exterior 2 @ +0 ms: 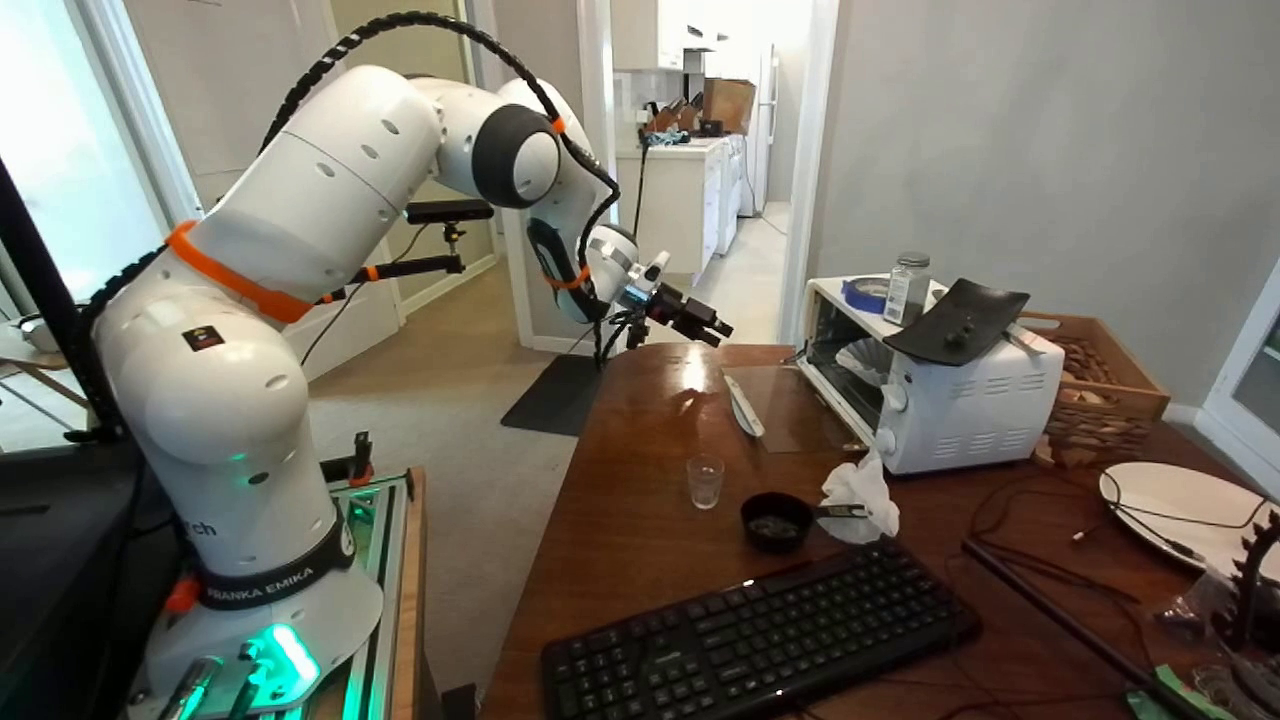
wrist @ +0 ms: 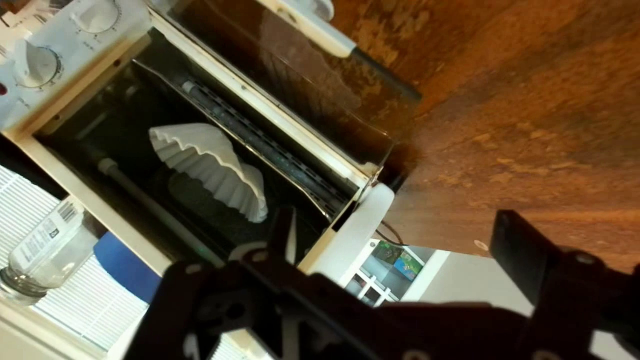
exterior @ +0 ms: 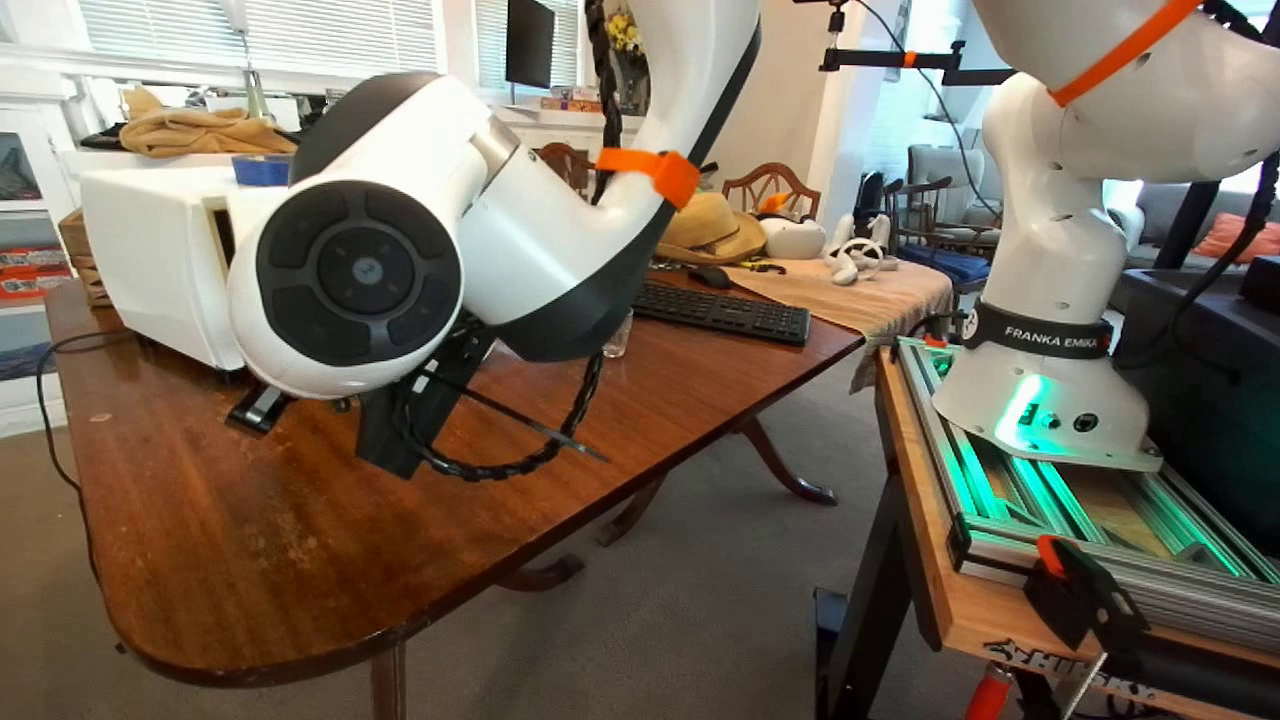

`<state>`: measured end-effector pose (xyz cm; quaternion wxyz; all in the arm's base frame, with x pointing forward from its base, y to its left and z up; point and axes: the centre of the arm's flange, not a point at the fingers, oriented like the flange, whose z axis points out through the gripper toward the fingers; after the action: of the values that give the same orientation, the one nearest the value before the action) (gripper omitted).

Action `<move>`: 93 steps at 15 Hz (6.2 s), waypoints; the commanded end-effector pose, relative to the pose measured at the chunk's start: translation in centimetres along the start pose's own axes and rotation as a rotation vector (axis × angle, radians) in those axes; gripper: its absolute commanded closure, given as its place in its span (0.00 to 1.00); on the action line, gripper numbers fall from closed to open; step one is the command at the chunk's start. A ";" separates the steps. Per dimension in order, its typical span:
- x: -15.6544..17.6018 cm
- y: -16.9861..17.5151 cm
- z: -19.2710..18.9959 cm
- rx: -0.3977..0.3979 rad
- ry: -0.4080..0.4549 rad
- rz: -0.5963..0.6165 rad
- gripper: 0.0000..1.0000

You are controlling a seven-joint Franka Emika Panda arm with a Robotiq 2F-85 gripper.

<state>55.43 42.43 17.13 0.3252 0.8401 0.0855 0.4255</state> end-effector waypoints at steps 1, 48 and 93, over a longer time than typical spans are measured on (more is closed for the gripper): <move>-0.7 -1.3 0.9 0.008 -0.024 0.057 0.00; -1.2 6.1 3.4 -0.378 -0.235 0.269 0.00; 6.4 4.3 -5.8 -0.103 0.081 -0.063 0.00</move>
<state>56.13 43.29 28.37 0.4216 0.7880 0.0828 0.4411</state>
